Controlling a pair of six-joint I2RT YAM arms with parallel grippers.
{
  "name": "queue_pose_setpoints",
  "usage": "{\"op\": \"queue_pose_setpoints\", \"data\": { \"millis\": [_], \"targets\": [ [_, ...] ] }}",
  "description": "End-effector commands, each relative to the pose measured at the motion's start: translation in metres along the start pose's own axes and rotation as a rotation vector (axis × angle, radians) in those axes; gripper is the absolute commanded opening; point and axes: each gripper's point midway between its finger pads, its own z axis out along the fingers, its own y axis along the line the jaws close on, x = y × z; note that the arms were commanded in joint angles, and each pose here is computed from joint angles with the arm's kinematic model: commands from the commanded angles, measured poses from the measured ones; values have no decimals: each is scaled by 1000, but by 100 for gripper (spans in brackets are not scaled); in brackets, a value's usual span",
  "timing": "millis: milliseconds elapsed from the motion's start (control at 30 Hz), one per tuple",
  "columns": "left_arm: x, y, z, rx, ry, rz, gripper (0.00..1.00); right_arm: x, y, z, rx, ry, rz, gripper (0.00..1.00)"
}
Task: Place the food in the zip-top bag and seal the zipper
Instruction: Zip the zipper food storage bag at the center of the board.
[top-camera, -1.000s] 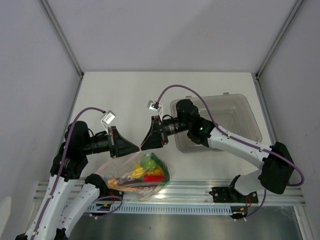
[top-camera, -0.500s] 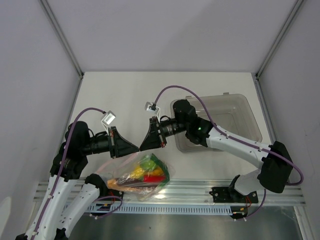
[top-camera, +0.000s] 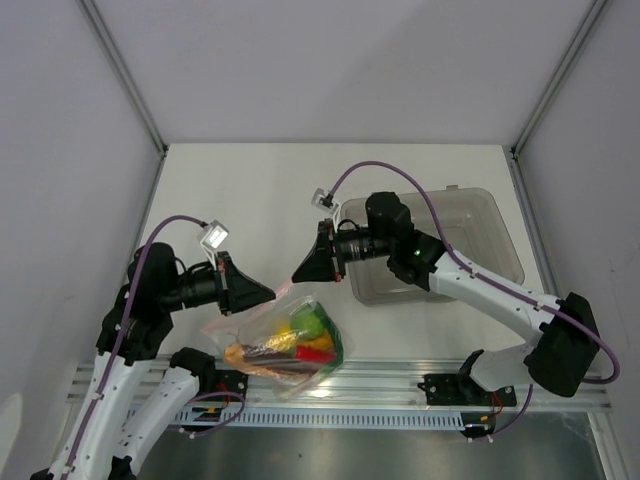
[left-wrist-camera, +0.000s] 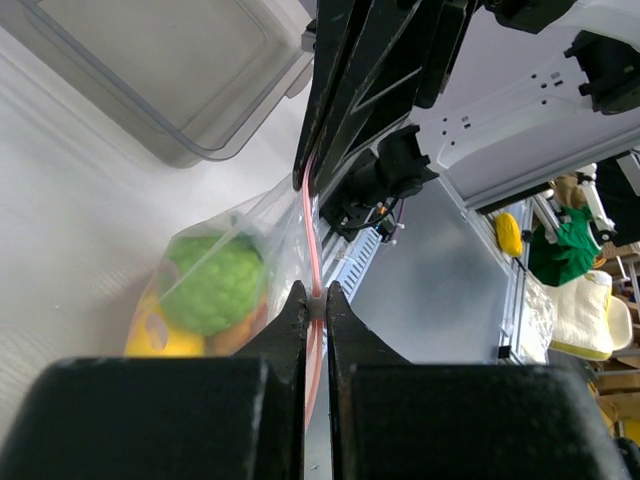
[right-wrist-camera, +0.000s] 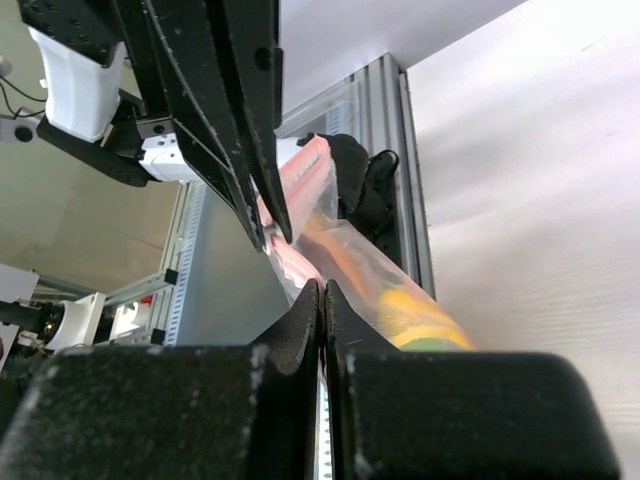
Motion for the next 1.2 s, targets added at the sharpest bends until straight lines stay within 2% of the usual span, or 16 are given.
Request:
{"op": "queue_pose_setpoints", "data": {
  "millis": [0,533,1167],
  "targets": [
    [1,-9,-9,-12,3,37,1,-23,-9,-16,66,-80,-62,0],
    [11,24,-34,-291,-28,43,2,-34,-25,-39,96,-117,-65,0],
    [18,29,-70,-461,-108,62,6,-37,-36,-40,103,-125,-44,0]
  ]
}}
